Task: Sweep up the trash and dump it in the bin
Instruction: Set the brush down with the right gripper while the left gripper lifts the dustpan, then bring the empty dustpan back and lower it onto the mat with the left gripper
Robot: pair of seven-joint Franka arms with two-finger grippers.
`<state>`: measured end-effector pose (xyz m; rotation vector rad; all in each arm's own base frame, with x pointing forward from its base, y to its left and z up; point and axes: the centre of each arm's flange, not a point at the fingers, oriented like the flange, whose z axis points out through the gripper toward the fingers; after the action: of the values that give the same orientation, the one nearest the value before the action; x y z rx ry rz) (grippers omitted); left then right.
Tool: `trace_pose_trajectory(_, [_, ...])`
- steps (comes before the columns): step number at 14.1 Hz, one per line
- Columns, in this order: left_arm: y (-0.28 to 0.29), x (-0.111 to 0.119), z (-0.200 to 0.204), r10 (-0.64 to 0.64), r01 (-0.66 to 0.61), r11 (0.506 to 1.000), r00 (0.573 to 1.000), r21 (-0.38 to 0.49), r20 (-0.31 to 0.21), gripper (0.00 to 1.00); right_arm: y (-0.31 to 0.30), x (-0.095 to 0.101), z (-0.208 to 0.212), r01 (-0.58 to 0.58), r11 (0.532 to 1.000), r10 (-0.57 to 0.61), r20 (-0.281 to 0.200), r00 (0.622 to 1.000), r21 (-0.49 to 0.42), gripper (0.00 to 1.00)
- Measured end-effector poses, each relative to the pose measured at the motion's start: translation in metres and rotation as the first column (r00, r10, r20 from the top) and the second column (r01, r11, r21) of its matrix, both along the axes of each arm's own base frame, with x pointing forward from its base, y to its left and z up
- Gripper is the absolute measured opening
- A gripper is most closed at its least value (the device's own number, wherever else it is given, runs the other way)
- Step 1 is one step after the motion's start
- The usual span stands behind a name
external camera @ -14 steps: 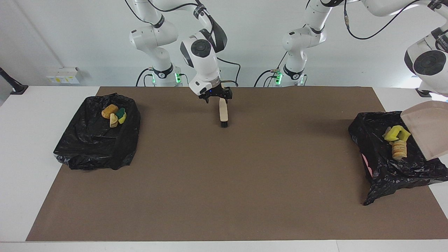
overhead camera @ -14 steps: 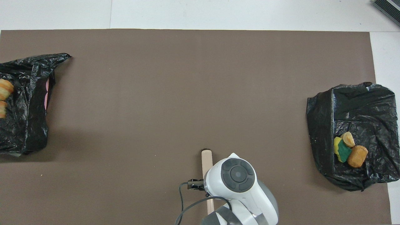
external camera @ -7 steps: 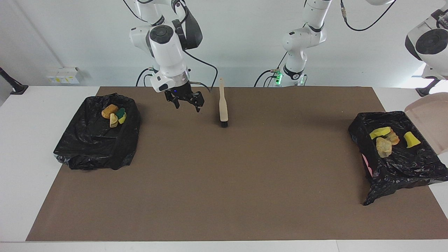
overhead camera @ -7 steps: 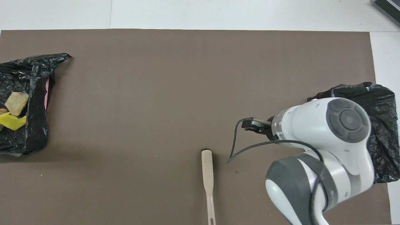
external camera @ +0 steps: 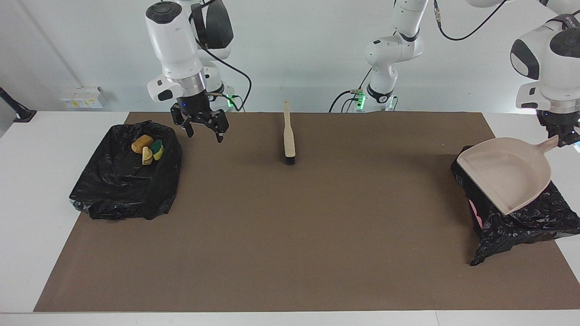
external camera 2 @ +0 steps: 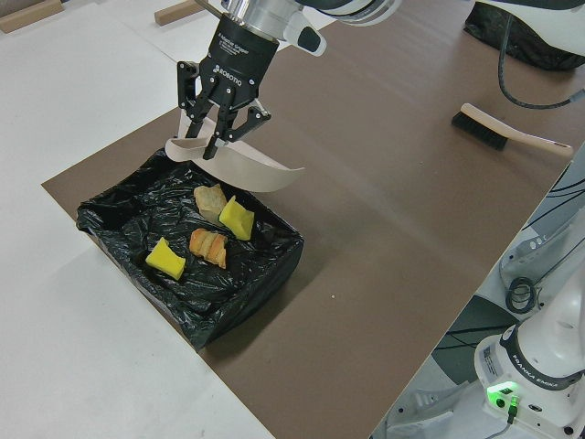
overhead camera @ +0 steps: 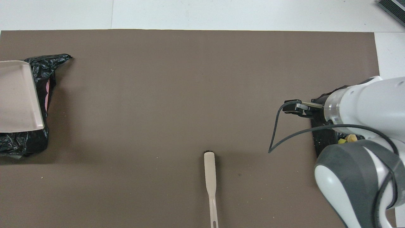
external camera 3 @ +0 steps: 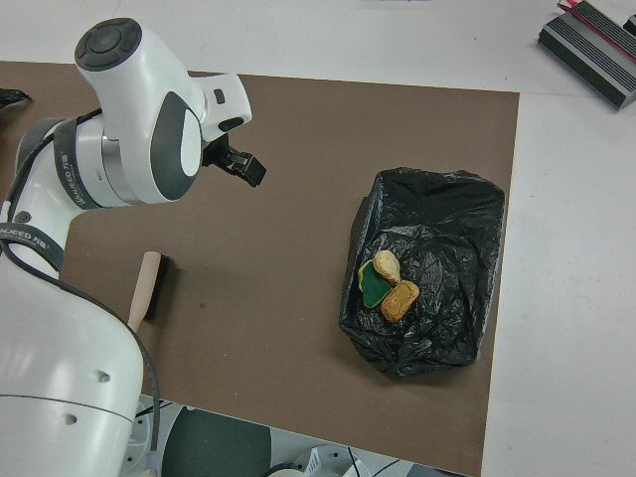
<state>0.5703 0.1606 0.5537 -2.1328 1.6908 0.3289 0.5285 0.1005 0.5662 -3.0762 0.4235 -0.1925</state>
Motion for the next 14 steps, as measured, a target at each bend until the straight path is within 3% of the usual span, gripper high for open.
trace_pose_trajectory(3, [-0.042, 0.002, -0.016, 0.126, -0.124, 0.979, 0.992, -0.160, 0.001, 0.31, -0.024, 0.002, 0.023, -0.018, 1.000, 0.018, -0.009, 1.000, -0.016, 1.00])
trace_pose_trajectory(9, [-0.170, -0.001, -0.072, 0.398, -0.391, 0.888, 0.917, -0.241, -0.021, 0.31, -0.088, -0.008, 0.092, 0.063, 0.998, -0.063, -0.025, 0.998, -0.015, 1.00])
trace_pose_trajectory(12, [-0.245, -0.002, -0.113, 0.560, -0.550, 0.800, 0.828, -0.237, -0.032, 0.31, -0.144, -0.021, 0.111, 0.064, 0.998, -0.064, -0.047, 0.997, -0.013, 1.00])
trace_pose_trajectory(14, [-0.300, -0.005, -0.144, 0.668, -0.660, 0.705, 0.741, -0.260, -0.068, 0.31, -0.187, -0.031, 0.117, 0.049, 0.999, -0.049, -0.045, 0.998, -0.011, 1.00])
